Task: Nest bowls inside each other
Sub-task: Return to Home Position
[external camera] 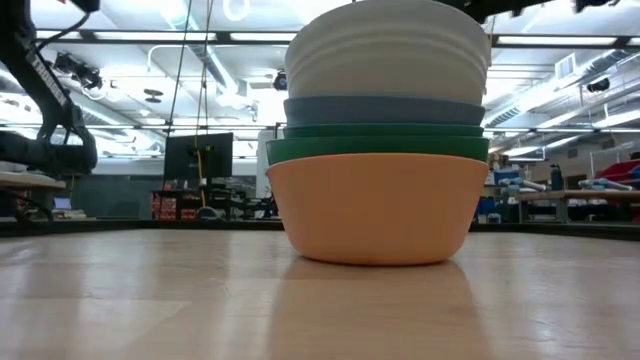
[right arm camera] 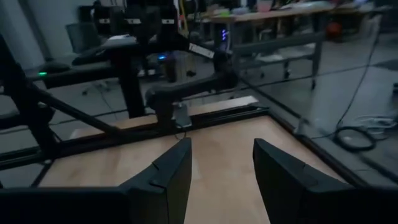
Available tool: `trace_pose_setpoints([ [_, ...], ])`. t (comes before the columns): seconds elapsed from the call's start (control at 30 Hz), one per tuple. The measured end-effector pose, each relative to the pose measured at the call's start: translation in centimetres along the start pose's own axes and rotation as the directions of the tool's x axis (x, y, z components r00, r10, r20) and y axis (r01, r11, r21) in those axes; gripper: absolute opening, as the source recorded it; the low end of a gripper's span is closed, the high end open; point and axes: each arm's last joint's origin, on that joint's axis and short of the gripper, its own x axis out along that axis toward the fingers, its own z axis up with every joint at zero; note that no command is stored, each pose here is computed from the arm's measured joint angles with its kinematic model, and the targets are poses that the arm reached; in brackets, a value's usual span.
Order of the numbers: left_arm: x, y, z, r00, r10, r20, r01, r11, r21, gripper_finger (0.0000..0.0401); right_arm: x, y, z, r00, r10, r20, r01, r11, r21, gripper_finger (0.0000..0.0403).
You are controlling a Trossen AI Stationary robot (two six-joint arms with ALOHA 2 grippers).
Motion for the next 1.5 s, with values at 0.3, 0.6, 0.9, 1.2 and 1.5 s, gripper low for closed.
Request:
trace_pose_setpoints([
  [0.3, 1.7, -5.1, -1.2, 0.974, 0.190, -0.125, -0.165, 0.968, 0.188, 0.0218, 2.4, -1.2, 1.9, 1.000, 0.008, -0.001, -0.008, 1.000, -0.023, 0.0160],
  [0.6, 3.5, -12.1, 6.3, 0.968, 0.176, -0.178, -0.100, 0.923, 0.372, 0.0218, 1.0, -1.5, 2.4, 1.000, -0.008, -0.026, 0.007, 1.000, -0.021, 0.0160],
  [0.9, 4.1, -20.0, 8.7, 0.975, 0.113, -0.190, -0.034, 0.926, 0.377, 0.0218, 1.0, -1.5, 2.4, 1.000, -0.012, -0.026, 0.012, 0.999, -0.031, 0.0160],
  [1.2, 11.0, -25.8, 5.6, 0.929, 0.341, -0.139, -0.251, 0.863, 0.439, 0.0218, 1.0, -1.5, 2.5, 1.000, -0.012, -0.021, 0.011, 0.999, -0.038, 0.0160],
  [1.5, 22.0, -19.5, 3.9, 0.983, 0.182, -0.037, -0.154, 0.911, 0.383, 0.0218, 0.6, -1.0, 2.6, 1.000, 0.015, -0.015, -0.015, 0.999, -0.050, 0.0160],
])
